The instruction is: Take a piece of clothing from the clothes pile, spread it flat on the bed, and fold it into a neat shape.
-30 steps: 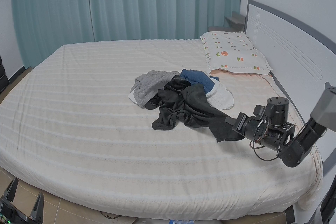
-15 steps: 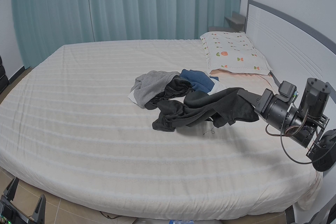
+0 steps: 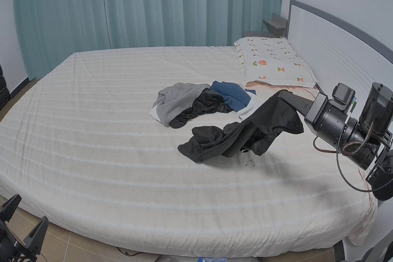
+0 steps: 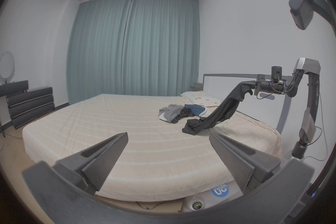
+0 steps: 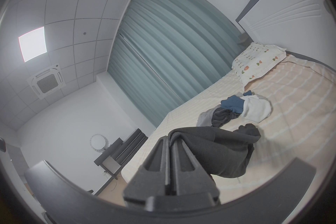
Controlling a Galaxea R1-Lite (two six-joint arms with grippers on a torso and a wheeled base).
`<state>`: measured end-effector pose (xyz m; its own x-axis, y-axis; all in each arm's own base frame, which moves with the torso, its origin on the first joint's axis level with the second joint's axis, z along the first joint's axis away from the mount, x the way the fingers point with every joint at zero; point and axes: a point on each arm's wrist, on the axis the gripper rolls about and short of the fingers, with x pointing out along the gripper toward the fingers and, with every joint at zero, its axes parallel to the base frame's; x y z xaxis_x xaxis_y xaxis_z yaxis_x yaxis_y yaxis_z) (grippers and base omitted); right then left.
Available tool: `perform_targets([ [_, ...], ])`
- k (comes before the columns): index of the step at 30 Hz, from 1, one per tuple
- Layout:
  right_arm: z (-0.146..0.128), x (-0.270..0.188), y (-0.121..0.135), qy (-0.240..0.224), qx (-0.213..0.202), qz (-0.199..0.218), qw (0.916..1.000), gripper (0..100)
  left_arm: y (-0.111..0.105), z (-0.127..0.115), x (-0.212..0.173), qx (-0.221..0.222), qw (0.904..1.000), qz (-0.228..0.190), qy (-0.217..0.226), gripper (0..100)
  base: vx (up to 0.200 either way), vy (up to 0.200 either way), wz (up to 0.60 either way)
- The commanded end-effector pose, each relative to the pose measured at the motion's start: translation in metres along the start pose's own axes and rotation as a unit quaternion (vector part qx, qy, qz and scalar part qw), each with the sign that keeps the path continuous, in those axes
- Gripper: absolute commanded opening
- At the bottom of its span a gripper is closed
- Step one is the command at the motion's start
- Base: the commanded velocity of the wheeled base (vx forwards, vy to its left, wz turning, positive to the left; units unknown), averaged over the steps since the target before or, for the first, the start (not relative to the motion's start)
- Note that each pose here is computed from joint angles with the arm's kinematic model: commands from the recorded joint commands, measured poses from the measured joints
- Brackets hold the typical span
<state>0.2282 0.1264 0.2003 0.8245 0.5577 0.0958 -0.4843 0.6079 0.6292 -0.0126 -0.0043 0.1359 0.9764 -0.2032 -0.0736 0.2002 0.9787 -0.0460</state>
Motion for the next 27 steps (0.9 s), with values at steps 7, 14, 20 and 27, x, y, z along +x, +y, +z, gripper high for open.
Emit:
perform_targets([
  [7, 0.014, 0.010, 0.021, -0.026, -0.003, 0.042, 0.9988, 0, 0.005, 0.041, 0.117, -0.031, 0.9787, -0.092, 0.181, 100, 0.000, 0.000, 0.00],
  [14, 0.016, 0.005, 0.023, -0.021, -0.002, 0.037, 0.9991, 0, -0.016, 0.013, 0.178, -0.047, 0.9527, -0.113, 0.278, 100, 0.000, 0.000, 0.00],
  [20, 0.011, 0.005, 0.020, -0.010, -0.001, 0.028, 0.9996, 0, -0.034, -0.023, 0.224, -0.023, 0.9412, -0.102, 0.321, 100, 0.000, 0.000, 0.00],
  [27, 0.012, 0.003, 0.014, -0.004, 0.002, 0.013, 0.9999, 0, -0.055, -0.061, 0.278, -0.001, 0.9445, -0.097, 0.314, 100, 0.000, 0.000, 0.00],
])
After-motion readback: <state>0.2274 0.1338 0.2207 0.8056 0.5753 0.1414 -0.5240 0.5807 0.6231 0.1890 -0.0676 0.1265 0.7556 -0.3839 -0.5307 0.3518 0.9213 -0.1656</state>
